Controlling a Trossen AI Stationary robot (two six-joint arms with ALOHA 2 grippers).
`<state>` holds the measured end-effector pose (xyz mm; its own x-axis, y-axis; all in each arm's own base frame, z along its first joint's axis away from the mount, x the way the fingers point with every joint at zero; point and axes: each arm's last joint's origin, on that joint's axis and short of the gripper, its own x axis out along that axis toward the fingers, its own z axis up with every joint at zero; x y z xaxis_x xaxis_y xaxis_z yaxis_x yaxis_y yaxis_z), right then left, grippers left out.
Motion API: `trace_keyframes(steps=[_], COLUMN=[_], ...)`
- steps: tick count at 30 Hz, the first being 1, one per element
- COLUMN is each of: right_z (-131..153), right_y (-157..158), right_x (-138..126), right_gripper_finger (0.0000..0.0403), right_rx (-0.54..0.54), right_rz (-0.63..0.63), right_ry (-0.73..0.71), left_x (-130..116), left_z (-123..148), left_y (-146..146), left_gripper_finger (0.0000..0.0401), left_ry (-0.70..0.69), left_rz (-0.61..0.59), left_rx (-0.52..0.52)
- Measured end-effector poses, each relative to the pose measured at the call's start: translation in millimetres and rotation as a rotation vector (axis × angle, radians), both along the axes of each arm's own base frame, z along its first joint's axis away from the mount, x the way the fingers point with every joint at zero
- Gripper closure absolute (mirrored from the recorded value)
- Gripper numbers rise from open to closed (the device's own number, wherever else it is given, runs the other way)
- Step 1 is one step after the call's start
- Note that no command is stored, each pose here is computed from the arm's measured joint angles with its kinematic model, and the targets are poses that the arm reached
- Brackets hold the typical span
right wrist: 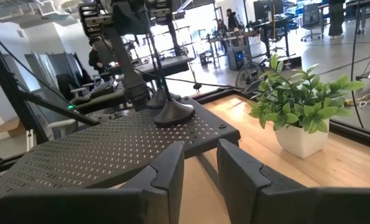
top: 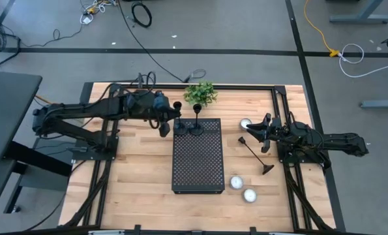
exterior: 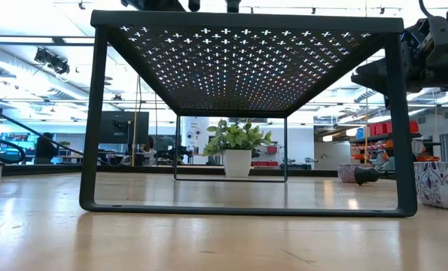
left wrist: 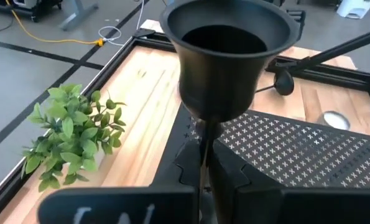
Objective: Pick & Place candle stick holders
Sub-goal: Put the left black candle holder on the shelf
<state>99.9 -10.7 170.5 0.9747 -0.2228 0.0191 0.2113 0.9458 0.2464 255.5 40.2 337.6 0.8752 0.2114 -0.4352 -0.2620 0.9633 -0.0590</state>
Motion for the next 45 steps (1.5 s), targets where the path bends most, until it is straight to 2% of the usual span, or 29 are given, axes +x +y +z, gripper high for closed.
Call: trace_keyframes(steps=[10, 21, 29, 35, 45], right_z=[0, 0, 0, 0, 0], right_y=[0, 0, 0, 0, 0], right_x=[0, 0, 0, 0, 0], right_gripper_finger=[0.0307, 0.0307, 0.0307, 0.0307, 0.0307], right_rx=[0.0, 0.0, 0.0, 0.0, 0.0], right_rz=[-0.001, -0.002, -0.003, -0.002, -0.002], right_ry=[0.001, 0.001, 0.0, 0.001, 0.001], left_x=[2, 1, 13, 8, 11], left_z=[3, 1, -7, -8, -7], left_y=[6, 6, 10, 14, 14], left_gripper_finger=[0.0389, 0.0389, 0.0372, 0.0374, 0.0373], left_ry=[-0.045, -0.017, -0.004, 0.026, -0.009], left_rz=[-0.019, -0.017, -0.008, 0.001, -0.005], left_rx=[0.0, -0.002, 0.004, 0.004, -0.012])
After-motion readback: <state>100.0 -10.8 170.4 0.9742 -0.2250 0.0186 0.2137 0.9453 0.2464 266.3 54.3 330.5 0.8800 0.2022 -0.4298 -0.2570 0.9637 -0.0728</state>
